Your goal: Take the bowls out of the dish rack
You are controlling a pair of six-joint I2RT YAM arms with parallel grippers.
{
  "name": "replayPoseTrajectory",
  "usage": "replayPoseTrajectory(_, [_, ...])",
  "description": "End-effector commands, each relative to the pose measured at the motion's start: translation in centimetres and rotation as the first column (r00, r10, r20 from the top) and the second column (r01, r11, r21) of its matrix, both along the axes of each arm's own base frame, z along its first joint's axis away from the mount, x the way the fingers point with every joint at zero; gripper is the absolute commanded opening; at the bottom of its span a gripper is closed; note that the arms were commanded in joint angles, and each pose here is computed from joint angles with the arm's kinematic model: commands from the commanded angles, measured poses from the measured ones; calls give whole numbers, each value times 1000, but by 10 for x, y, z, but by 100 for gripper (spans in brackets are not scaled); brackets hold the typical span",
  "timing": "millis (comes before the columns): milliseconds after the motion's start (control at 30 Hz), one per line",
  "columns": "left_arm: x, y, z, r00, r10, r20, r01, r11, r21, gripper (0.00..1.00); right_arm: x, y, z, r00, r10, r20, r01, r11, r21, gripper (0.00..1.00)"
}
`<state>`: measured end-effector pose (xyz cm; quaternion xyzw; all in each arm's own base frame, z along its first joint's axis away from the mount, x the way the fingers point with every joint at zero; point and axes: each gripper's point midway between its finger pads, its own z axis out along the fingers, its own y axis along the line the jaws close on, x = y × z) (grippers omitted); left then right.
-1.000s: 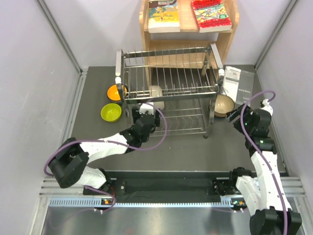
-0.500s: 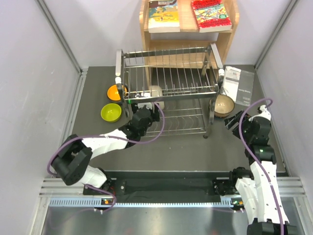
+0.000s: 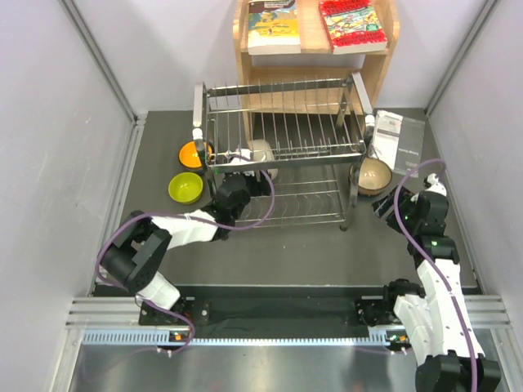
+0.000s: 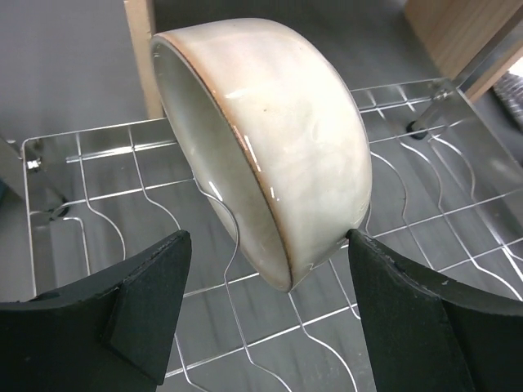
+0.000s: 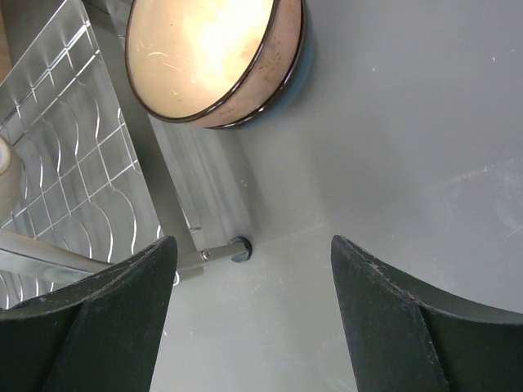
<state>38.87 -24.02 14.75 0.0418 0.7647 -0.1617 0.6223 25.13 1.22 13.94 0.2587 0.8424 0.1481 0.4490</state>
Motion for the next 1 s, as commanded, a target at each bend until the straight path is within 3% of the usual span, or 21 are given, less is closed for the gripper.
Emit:
replayPoseTrajectory(0, [12,8,16,997,-6,83,14,995,-102,81,5,-4,-2,1000,0,11,1,1000,-18,75])
replayPoseTrajectory(400, [-6,-8,35,982,-152,110,168,972,-165,80,6,-2,-14,1000,6,-16,-6,1000,-4,75])
replayPoseTrajectory(967, [13,-33,28,949,-272,159,305,920,-247,75,9,-4,-21,999,11,-40,-12,1000,-14,74])
